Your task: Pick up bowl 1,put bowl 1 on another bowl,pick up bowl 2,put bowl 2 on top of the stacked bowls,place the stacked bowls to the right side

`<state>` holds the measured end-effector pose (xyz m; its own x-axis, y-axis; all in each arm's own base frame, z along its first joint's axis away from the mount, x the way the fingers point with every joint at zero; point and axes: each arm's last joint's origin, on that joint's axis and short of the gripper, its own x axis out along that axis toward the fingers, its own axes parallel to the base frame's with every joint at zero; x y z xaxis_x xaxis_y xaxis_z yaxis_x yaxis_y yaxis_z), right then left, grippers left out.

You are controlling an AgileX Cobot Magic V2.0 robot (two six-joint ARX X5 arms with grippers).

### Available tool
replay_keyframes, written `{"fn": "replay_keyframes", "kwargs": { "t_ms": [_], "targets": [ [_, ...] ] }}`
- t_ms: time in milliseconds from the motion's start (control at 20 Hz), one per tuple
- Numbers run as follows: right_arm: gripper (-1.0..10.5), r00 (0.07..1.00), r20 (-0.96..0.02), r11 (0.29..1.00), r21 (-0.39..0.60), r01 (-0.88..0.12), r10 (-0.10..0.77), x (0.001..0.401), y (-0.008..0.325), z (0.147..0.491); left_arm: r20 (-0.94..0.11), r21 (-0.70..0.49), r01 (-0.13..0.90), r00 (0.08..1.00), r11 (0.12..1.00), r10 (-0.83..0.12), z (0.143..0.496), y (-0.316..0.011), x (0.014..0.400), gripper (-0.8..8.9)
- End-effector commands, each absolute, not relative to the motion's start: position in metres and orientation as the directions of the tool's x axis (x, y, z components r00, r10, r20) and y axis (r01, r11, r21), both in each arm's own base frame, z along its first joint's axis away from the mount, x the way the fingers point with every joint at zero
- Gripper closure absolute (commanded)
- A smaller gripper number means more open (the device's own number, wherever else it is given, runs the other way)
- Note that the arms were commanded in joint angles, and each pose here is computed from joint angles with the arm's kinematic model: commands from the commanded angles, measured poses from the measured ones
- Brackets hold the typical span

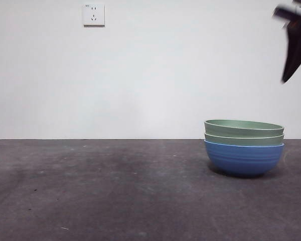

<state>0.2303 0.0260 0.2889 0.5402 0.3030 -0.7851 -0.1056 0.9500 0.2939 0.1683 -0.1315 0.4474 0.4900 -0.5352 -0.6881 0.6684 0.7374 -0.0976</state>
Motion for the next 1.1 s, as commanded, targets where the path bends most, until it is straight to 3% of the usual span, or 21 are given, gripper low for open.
{"fn": "replay_keyframes", "kwargs": {
  "t_ms": [50, 300, 400, 450, 500, 1100],
  "targets": [
    [7.3, 0.484, -0.819, 0.952, 0.266, -0.155, 0.307, 0.203, 0.027, 0.296, -0.687, -0.075, 0.687, 0.490, 0.723, -0.537, 0.448, -0.132, 0.168, 5.91],
    [7.3, 0.444, -0.838, 0.947, 0.251, -0.200, 0.316, 0.157, 0.027, 0.311, -0.704, -0.073, 0.691, 0.475, 0.719, -0.527, 0.446, -0.131, 0.166, 5.93],
    [8.6, 0.474, -0.819, 0.944, 0.247, -0.219, 0.324, 0.147, 0.026, 0.317, -0.719, -0.073, 0.690, 0.464, 0.720, -0.517, 0.445, -0.130, 0.165, 6.03],
    [9.7, 0.487, -0.811, 0.943, 0.237, -0.235, 0.325, 0.144, 0.026, 0.319, -0.728, -0.064, 0.697, 0.457, 0.714, -0.512, 0.444, -0.129, 0.164, 6.80],
    [9.6, 0.494, -0.806, 0.942, 0.231, -0.245, 0.326, 0.142, 0.026, 0.320, -0.735, -0.054, 0.706, 0.451, 0.706, -0.507, 0.443, -0.129, 0.164, 8.19],
    [9.4, 0.502, -0.804, 0.945, 0.225, -0.238, 0.318, 0.142, 0.025, 0.321, -0.742, -0.048, 0.711, 0.445, 0.701, -0.502, 0.442, -0.128, 0.163, 8.17]
  ]
}}
